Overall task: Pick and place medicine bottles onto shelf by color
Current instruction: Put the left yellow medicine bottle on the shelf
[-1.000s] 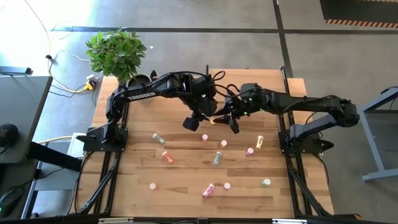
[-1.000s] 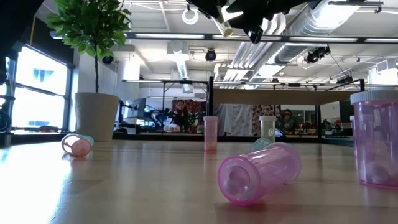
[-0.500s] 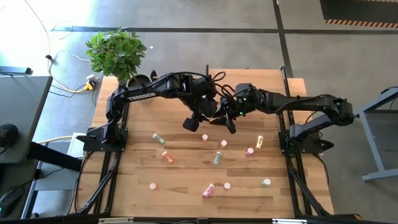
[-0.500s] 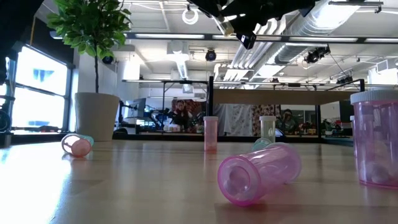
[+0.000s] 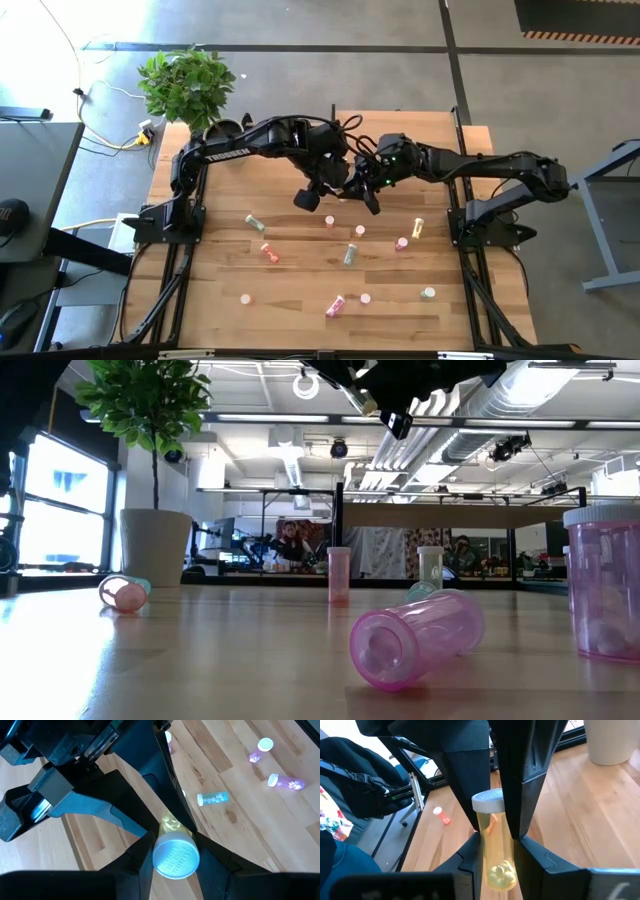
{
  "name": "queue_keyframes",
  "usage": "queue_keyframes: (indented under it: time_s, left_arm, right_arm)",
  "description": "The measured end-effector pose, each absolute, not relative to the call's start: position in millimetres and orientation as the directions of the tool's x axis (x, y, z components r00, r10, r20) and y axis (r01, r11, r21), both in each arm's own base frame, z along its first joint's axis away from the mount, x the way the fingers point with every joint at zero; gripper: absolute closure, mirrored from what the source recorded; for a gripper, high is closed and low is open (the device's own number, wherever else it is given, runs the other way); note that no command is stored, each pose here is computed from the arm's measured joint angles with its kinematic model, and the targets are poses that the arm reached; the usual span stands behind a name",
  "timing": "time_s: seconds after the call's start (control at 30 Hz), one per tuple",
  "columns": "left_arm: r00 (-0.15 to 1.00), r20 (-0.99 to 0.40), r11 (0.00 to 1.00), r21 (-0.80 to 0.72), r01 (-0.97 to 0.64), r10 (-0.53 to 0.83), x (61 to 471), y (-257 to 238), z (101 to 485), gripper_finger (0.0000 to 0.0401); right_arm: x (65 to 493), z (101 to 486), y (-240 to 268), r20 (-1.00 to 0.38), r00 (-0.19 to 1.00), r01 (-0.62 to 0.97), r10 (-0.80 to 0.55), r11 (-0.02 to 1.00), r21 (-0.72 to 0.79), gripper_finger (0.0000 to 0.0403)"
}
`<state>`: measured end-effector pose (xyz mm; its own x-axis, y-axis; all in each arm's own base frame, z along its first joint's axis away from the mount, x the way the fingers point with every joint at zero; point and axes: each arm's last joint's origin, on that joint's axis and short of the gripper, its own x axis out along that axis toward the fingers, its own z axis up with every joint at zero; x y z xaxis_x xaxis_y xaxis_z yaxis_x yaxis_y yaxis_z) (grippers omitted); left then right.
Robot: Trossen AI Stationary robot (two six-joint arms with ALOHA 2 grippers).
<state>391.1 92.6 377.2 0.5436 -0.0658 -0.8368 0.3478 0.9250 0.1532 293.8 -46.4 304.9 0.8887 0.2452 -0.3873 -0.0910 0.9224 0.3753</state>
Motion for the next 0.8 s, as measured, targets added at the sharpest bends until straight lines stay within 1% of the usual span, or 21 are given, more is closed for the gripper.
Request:
queue_keyframes:
  time_s: [0.1,0.17,0.43,0.53,0.63,0.8]
  left_arm:
    - [0.544,-0.837,0.925,0.154,0.348,-0.065,391.1,92.6,377.2,0.0286]
    - [0.544,-0.837,0.925,0.156,0.347,-0.063,391.1,92.7,377.2,0.0276]
    - [0.548,-0.835,0.935,0.151,0.321,-0.053,391.6,92.9,377.5,0.0197]
    - [0.535,-0.845,0.944,0.173,0.281,-0.004,391.0,93.8,377.0,0.0174]
    - [0.529,-0.848,0.944,0.192,0.269,0.021,388.6,94.0,378.9,0.0166]
    - [0.545,-0.838,0.94,0.21,0.269,0.031,382.9,92.7,386.7,0.0167]
  right_arm:
    - [293.8,304.9,-46.4,-0.387,0.889,-0.091,0.245,0.922,0.376,0.0329]
    - [293.8,304.9,-46.4,-0.388,0.889,-0.089,0.245,0.921,0.379,0.0329]
    - [293.8,304.9,-46.1,-0.388,0.888,-0.082,0.247,0.915,0.395,0.033]
    - [293.6,304.3,-46.2,-0.394,0.887,-0.071,0.24,0.915,0.397,0.0331]
    - [291.6,304.3,-46.3,-0.408,0.884,-0.053,0.227,0.917,0.395,0.0331]
    - [283.9,309.4,-46.0,-0.421,0.889,-0.009,0.179,0.926,0.376,0.0331]
